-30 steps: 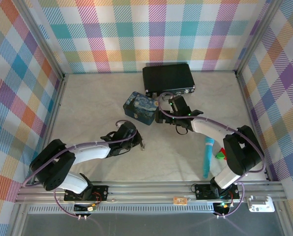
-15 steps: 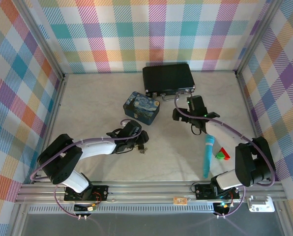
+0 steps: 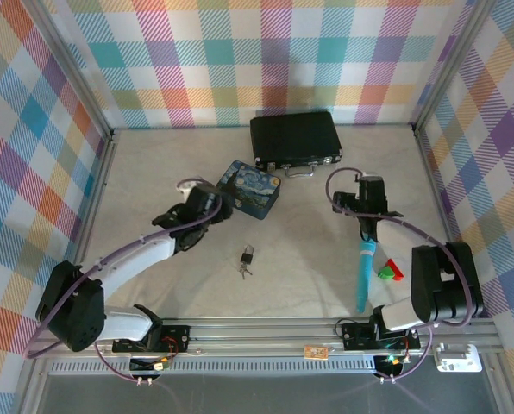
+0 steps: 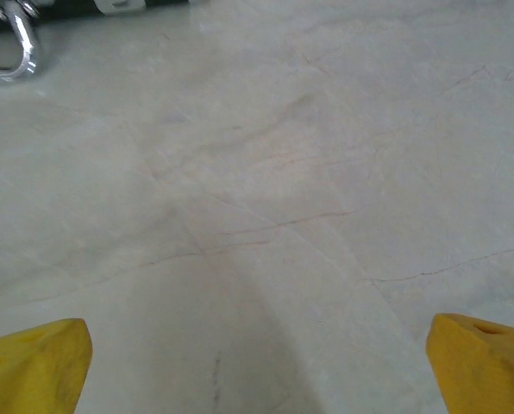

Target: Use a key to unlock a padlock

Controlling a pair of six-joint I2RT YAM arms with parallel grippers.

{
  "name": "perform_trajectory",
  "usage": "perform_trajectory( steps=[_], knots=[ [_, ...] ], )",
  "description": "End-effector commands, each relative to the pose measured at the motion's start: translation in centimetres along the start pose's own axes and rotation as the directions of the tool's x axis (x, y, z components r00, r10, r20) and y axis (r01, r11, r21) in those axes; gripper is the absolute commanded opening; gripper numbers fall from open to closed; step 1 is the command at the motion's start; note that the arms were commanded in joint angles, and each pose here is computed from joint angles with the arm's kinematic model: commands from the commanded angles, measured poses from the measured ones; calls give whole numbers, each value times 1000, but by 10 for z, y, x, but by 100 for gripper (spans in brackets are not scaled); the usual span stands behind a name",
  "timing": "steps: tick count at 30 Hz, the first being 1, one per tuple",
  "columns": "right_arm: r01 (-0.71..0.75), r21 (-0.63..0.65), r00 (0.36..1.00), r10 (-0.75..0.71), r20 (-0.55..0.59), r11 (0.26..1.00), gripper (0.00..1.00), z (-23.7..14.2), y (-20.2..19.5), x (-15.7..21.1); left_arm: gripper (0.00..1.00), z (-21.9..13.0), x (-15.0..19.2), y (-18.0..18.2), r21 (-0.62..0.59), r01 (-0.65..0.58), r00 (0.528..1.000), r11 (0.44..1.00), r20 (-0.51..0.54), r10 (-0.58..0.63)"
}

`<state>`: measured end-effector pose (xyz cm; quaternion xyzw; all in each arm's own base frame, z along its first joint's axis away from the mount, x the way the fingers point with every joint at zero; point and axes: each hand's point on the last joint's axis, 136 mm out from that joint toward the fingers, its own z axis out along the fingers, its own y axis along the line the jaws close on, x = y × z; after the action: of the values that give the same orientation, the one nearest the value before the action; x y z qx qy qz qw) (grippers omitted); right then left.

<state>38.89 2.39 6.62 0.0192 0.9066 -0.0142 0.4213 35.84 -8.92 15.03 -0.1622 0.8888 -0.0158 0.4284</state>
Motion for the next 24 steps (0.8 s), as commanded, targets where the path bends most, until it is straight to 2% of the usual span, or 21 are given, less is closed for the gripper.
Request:
perform_trajectory(
  steps=[1, 4, 8, 9, 10, 12, 14, 17, 19, 22, 24],
  knots=[
    [42, -34, 983, -35, 181, 999, 99, 1, -1, -37, 94, 6, -16, 47, -174, -104, 990, 979, 74, 119],
    [-5, -76, 975, 22, 220, 997, 99, -2, -9, -32, 94, 18, -17, 77, -257, -103, 979, 961, 145, 144],
    [-30, -76, 934, 56, 354, 997, 99, -10, -16, -28, 94, 28, -30, 96, -295, -81, 975, 952, 176, 138],
    [-47, -68, 949, 66, 308, 997, 99, -9, -18, -24, 94, 33, -34, 98, -295, -77, 969, 953, 201, 140],
    [-42, -68, 941, 62, 333, 997, 99, -10, -19, -27, 94, 39, -34, 100, -295, -76, 967, 953, 211, 142],
    [-45, -66, 947, 64, 315, 997, 99, -9, -19, -24, 94, 54, -31, 102, -286, -85, 969, 954, 198, 146],
    [-41, -66, 945, 60, 323, 997, 99, -9, -19, -25, 93, 70, -24, 107, -291, -101, 979, 951, 142, 147],
    [-42, -67, 944, 61, 324, 997, 99, -10, -19, -25, 91, 88, -16, 108, -247, -128, 980, 960, 119, 162],
    [-42, -68, 945, 62, 322, 997, 99, -10, -19, -25, 92, 85, -23, 106, -175, -117, 966, 978, 210, 153],
    [-39, -70, 944, 60, 325, 997, 99, -10, -18, -25, 91, 79, -12, 94, -19, -140, 952, 990, 271, 140],
    [-39, -71, 944, 60, 324, 997, 99, -10, -18, -25, 91, 80, -4, 95, 9, -143, 936, 990, 326, 132]
  ],
)
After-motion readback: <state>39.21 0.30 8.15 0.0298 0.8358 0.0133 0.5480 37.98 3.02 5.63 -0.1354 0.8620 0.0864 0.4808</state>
